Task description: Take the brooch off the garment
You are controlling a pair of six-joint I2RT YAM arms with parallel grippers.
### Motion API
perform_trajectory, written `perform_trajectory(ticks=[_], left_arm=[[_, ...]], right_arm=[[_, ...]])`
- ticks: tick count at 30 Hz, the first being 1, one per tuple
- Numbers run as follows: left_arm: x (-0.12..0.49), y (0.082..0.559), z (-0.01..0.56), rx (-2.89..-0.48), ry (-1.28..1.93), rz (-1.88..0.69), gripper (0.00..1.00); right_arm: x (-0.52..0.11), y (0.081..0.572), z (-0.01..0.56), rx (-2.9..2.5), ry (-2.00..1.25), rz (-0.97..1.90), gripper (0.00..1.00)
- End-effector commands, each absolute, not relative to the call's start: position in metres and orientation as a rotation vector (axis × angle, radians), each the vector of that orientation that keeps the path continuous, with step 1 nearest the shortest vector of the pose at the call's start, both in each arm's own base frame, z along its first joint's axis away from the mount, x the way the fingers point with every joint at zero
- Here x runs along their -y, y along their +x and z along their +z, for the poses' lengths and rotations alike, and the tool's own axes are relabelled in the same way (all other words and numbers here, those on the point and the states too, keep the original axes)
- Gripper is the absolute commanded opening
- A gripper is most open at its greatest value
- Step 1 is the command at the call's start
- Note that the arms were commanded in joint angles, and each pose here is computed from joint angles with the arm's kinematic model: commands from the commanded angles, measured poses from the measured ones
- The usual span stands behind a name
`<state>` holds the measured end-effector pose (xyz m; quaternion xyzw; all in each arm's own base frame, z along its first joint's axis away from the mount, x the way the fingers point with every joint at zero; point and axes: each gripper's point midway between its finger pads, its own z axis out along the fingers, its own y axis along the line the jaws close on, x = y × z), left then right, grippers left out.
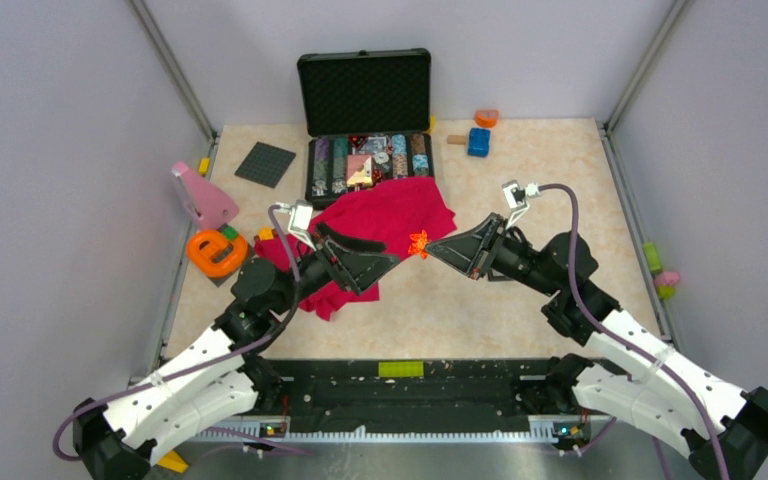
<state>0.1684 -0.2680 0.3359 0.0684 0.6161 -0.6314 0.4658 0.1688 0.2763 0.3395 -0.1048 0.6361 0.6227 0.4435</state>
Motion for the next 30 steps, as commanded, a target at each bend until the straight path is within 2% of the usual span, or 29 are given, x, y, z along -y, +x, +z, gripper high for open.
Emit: perform_trajectory(ticks=[1,9,13,20,28,29,30], left_arm=[[0.279,0.143,0.37,-1.483,0.181,-1.88,0.74],[0.283,0.15,0.364,-1.494,0.173,-1.881,0.46],[0.284,0.149,0.365,-1.491,0.189,-1.896,0.39],[0.288,0.151,0.362,-1.51,0.2,-1.9,0.33],[0.286,0.156,0.362,-1.507,0.191,-1.881,0.04],[0.285,0.157,0.361,-1.507,0.188,-1.877,0.0],[0.284,0.157,0.361,-1.506,0.19,-1.874,0.0]], right_arm=[[-0.28,0.152,0.364,-1.404,-0.399,1.615,0.0],[-0.282,0.154,0.364,-1.425,-0.389,1.625,0.0],[-0.282,0.155,0.363,-1.43,-0.385,1.619,0.0],[-0.283,0.157,0.362,-1.439,-0.379,1.618,0.0],[-0.283,0.163,0.354,-1.488,-0.362,1.581,0.0],[-0.283,0.164,0.352,-1.496,-0.361,1.571,0.02],[-0.282,0.164,0.35,-1.505,-0.361,1.563,0.19]])
